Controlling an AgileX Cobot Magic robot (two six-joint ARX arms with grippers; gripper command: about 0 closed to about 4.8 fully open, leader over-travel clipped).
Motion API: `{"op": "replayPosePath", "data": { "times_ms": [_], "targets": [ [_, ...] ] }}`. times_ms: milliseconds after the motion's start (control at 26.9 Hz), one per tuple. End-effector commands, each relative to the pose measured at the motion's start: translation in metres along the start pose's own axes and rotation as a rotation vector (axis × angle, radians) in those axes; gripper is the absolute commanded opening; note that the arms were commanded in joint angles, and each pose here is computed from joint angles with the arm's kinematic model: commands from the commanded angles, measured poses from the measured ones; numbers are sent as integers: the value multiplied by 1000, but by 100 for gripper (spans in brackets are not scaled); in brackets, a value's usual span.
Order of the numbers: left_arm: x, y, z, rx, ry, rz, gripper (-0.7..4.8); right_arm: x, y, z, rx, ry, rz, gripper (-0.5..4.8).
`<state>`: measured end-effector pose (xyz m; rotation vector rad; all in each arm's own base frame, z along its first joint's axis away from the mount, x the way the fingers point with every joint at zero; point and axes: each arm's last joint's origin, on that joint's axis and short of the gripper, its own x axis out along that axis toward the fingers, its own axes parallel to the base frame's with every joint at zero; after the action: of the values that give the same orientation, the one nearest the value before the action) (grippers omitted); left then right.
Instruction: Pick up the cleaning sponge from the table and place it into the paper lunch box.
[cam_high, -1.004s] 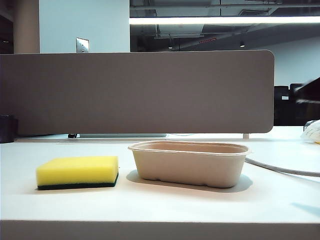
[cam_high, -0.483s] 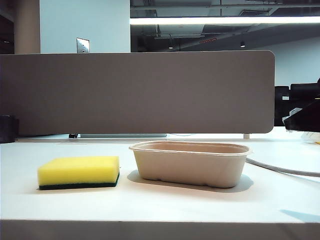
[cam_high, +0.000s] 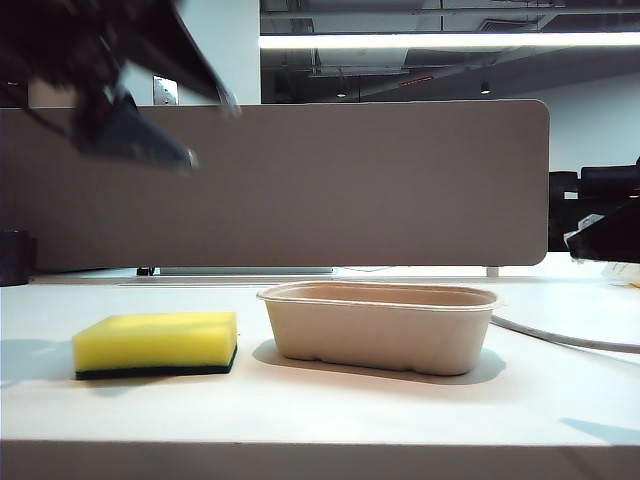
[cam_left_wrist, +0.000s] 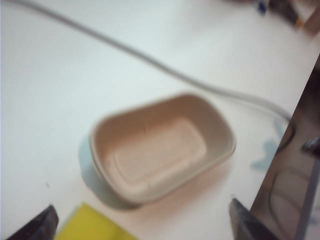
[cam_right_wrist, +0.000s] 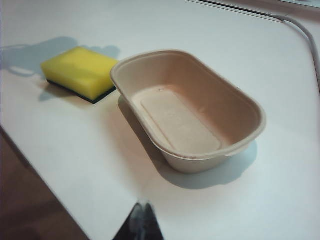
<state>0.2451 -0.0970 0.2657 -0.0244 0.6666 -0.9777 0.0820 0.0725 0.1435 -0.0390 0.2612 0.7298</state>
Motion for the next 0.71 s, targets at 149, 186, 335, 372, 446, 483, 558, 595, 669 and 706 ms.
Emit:
{"op": "replayPosePath", "data": {
  "times_ms": [149,186,335,372,446,483,558,595,669,706],
  "targets": [
    [43,-11,-27,243,365,198,479,0,0,2,0,-16,2,-5],
    [49,-12,-32,273,422,223,479,0,0,2,0,-16,-1,-5],
    [58,-4,-39,278,493,263,479,0,0,2,0,-17,1,-5],
    [60,-2,-41,283,505,267,479,0,0,2,1,-17,-4,-5],
    [64,0,-44,280,524,262,479,0,0,2,1,-16,-4,-5],
    [67,2,-46,275,534,259,479,0,0,2,1,-17,-4,-5],
    [71,4,-49,267,553,254,479,0,0,2,1,-16,-4,-5],
    [73,6,-51,264,560,252,479,0,0,2,1,-17,-5,-5],
    [77,8,-54,259,575,248,479,0,0,2,1,-16,-5,-5],
    [79,9,-55,257,583,252,479,0,0,2,1,-16,-5,-5]
  ]
}}
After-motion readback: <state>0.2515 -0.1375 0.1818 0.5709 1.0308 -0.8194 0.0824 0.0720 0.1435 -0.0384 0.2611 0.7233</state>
